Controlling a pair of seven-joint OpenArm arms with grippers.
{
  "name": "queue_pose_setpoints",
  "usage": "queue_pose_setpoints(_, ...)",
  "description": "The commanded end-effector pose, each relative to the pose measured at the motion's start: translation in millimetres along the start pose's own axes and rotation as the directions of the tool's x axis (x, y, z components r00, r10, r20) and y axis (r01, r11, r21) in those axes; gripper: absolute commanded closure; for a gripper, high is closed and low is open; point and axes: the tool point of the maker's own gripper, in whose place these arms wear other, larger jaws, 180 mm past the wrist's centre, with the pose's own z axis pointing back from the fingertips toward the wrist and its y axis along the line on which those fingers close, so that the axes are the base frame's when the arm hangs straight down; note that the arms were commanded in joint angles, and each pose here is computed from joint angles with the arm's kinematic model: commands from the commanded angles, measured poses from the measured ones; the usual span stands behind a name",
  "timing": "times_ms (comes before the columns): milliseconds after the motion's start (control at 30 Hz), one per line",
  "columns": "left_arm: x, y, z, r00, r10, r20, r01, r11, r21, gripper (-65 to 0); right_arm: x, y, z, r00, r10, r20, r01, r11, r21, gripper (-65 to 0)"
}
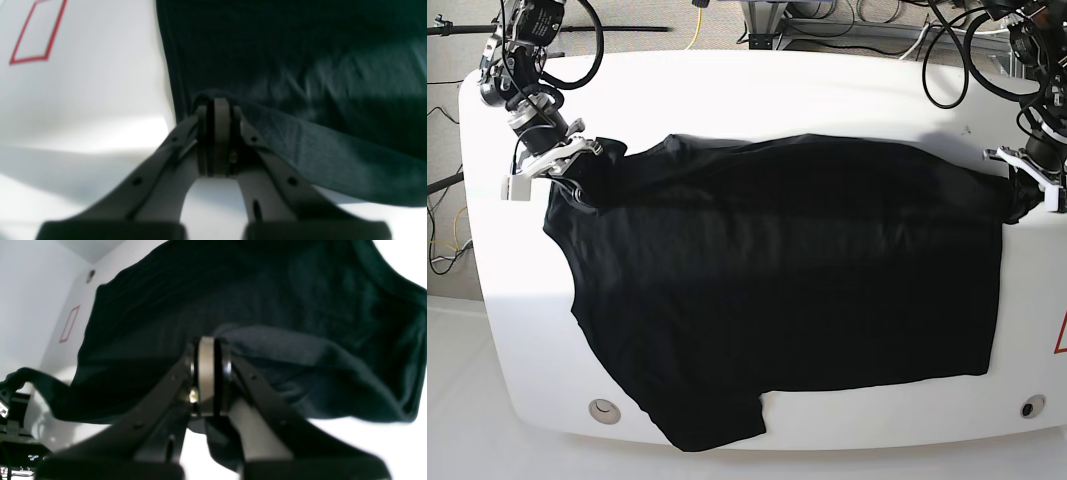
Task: Fold the T-shirt properly
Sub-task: 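Lower the grippers and regrasp the shirt edge lower down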
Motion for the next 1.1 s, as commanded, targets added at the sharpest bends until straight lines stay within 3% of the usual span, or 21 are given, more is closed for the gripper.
queue_pose_setpoints(0, 16.8, 7.1, -2.4, 0.999, -0.003, 0.051, 0.002, 1.0, 0.017, 0.0, 15.5, -0.9, -0.7, 0.999, 0.017, 0.044, -0.017, 1.0, 0.012, 0.0)
queue_pose_setpoints(400, 15.5, 5.9, -37.2, 0.999, 0.03, 0.029, -0.03, 0.999, 0.012, 0.0, 25.3, -16.6, -13.2, 0.998, 0.003, 0.056, -0.002, 1.0, -0.012, 0.0)
queue_pose_setpoints(1067, 26.6, 26.3, -62.3, 1.0, 0.018, 0.001, -0.018, 0.997, 0.071, 0.0, 42.0, -4.7, -71.2, 0.992, 0.124, 0.013, -0.124, 0.992, -0.003, -0.2)
